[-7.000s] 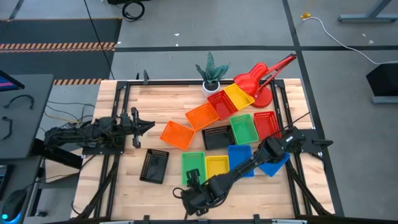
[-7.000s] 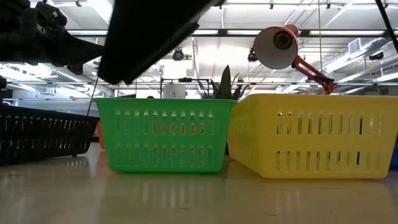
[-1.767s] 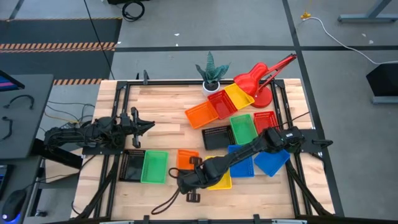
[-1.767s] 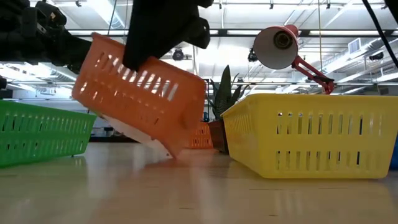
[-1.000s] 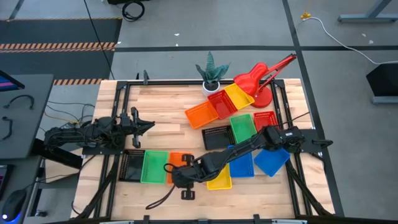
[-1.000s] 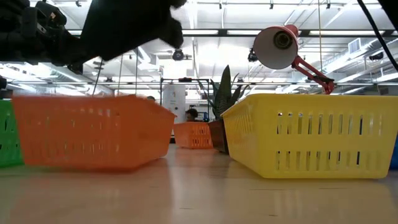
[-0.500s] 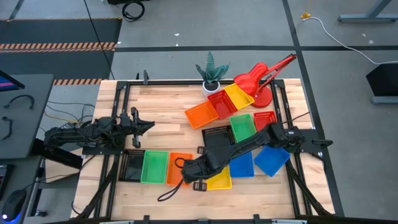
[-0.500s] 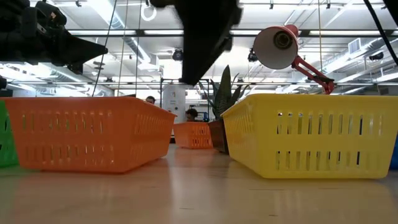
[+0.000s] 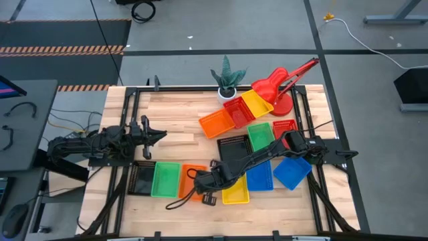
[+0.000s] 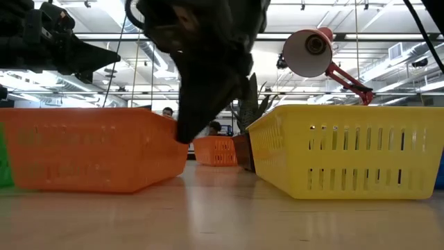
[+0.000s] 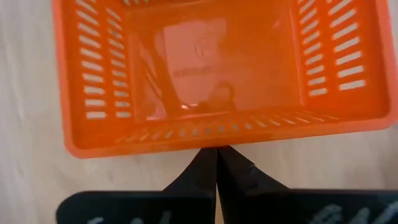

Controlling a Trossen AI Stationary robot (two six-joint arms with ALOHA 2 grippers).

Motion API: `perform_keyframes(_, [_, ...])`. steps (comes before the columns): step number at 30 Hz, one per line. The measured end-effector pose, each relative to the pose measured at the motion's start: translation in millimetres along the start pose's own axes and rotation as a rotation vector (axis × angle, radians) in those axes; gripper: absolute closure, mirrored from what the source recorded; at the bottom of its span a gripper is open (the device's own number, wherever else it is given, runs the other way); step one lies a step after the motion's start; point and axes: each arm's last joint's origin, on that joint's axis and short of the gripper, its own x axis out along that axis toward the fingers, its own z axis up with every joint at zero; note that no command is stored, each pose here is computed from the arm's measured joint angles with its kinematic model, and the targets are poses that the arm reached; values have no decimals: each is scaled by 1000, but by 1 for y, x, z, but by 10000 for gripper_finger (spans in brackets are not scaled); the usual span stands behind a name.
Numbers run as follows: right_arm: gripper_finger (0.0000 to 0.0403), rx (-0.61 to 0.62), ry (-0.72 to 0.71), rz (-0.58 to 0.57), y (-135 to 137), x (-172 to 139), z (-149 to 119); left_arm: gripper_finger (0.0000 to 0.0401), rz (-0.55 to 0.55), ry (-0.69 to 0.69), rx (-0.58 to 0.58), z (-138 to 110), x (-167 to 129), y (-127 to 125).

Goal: Stack baskets by color
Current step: Move the left orange bin to the bottom left of the table, then move the bottom yellow bin to the bottom center of the table

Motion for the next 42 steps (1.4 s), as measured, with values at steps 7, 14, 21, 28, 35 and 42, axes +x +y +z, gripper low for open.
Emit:
perform_keyframes(7, [398,24,-64,27,0,0,8,371,0,0,0,0,0,0])
perform_keyframes(14, [397,-7,-61,15,-2,-3,9,363,0,0,0,0,0,0])
perform_keyframes(21, [398,-104,-174,-94,15,-60,0,369,0,0,0,0,0,0])
perform_keyframes(28, [394,-239,-227,-78,55,-132,-44,367,0,0,0,0,0,0])
perform_keyframes(35, [352,-280,-156,-44,87,-146,-91,364,0,0,0,0,0,0])
perform_keyframes(42, [262,-313,-60,-112,83,-109,-131,373,0,-4,-1,0,0,0])
